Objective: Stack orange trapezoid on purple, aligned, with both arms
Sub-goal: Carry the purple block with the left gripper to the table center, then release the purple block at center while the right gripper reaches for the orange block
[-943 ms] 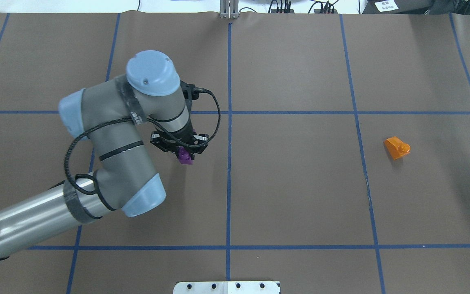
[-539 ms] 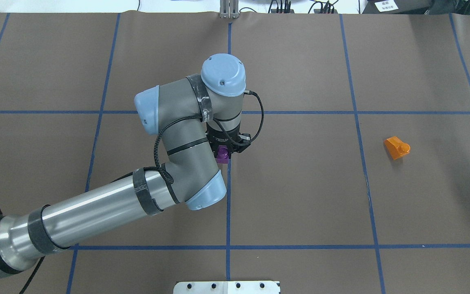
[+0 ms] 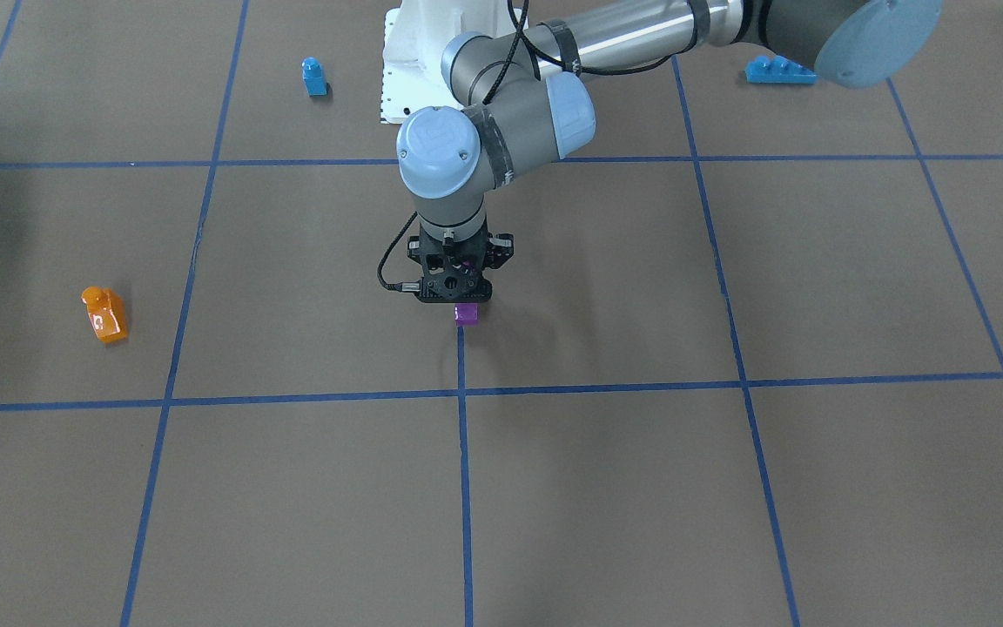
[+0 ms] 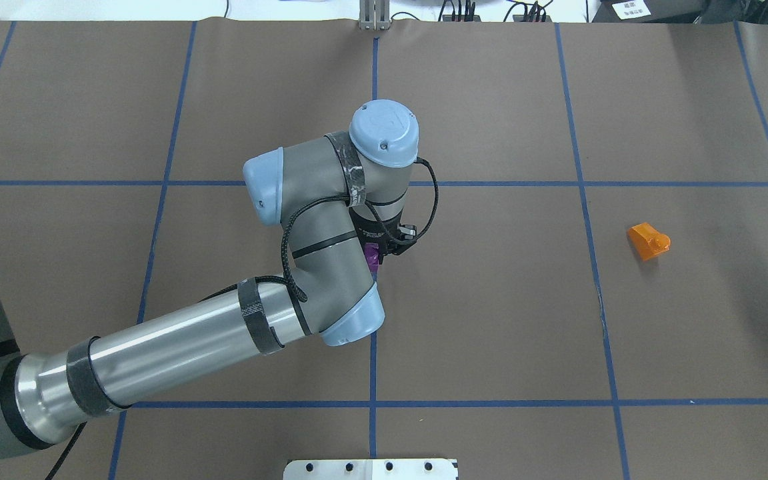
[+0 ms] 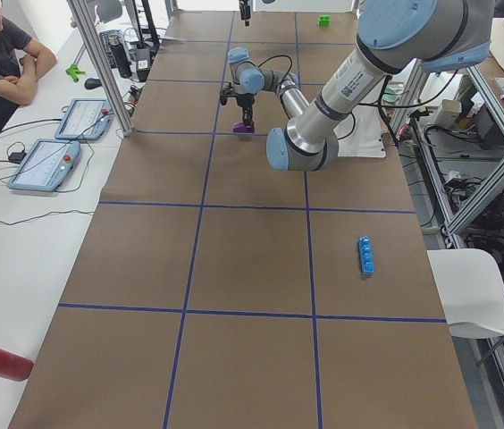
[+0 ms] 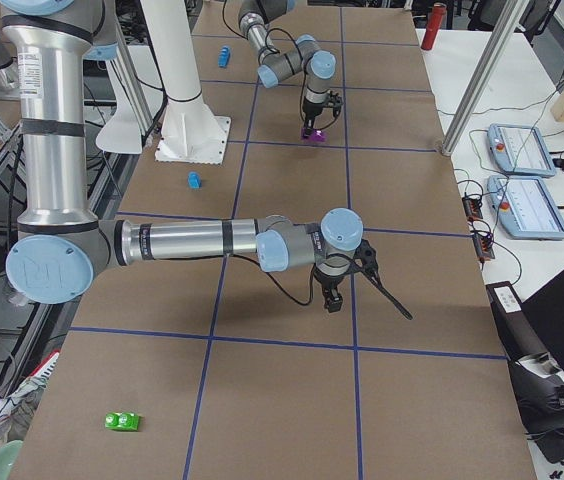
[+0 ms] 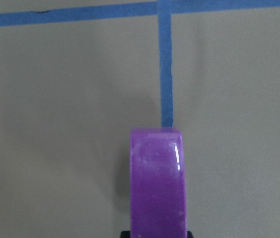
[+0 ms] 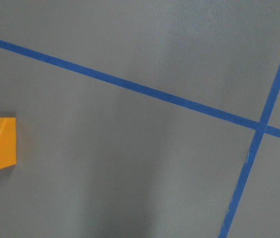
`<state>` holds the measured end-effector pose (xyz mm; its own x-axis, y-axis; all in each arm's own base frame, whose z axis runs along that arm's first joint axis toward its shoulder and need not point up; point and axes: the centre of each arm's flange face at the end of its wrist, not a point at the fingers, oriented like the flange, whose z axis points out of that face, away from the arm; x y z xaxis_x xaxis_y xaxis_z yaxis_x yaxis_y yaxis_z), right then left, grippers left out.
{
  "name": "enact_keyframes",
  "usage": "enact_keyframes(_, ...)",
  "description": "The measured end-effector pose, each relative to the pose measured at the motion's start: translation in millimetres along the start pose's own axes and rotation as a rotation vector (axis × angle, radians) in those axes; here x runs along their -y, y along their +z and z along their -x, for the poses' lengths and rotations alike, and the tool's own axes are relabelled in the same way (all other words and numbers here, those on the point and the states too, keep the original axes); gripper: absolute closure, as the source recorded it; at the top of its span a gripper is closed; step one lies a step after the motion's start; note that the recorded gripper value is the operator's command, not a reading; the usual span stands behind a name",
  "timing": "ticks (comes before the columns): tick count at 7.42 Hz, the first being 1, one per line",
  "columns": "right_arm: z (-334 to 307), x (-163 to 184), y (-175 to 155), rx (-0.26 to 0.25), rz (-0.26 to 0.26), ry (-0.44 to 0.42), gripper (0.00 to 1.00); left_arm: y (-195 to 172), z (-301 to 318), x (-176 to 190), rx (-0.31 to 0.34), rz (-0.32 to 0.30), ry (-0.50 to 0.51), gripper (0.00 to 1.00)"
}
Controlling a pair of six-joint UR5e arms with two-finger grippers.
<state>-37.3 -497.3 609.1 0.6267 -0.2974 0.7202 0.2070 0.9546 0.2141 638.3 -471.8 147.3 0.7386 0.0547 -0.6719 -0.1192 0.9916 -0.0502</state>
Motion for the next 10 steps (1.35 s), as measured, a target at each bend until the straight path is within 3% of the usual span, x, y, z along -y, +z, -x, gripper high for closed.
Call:
enact_keyframes(2,0.9,-0.2,1.5,0.001,0.003,-0.002,0.0,5.2,-2.9,-3.7,0.001,0.006,0.006,0.95)
enact_keyframes(5,2.9,0.0,4.7,0.002,0.009,-0.006,0.0,9.6,-4.4,-5.9,0.005,0.011,0.007,0.7)
enact_keyframes(6,3.9,0.1,6.1,0.003,0.012,-0.007,0.0,10.2,-4.7,-6.4,0.005,0.012,0.004,0.46)
enact_keyframes(7,5.6,0.4,8.2,0.004,0.016,-0.011,0.0,10.8,-5.2,-7.1,0.005,0.013,0.003,0.33)
enact_keyframes(8,8.2,0.8,11.3,0.006,0.022,-0.016,0.0,11.5,-6.3,-8.3,-0.001,0.011,0.006,0.3)
enact_keyframes(9,10.4,1.3,13.7,0.007,0.027,-0.021,0.0,13.1,-7.2,-9.2,-0.009,0.009,0.011,0.2)
enact_keyframes(10,11.9,2.1,14.9,0.007,0.029,-0.024,0.0,14.2,-7.7,-9.3,-0.013,0.007,0.014,0.02)
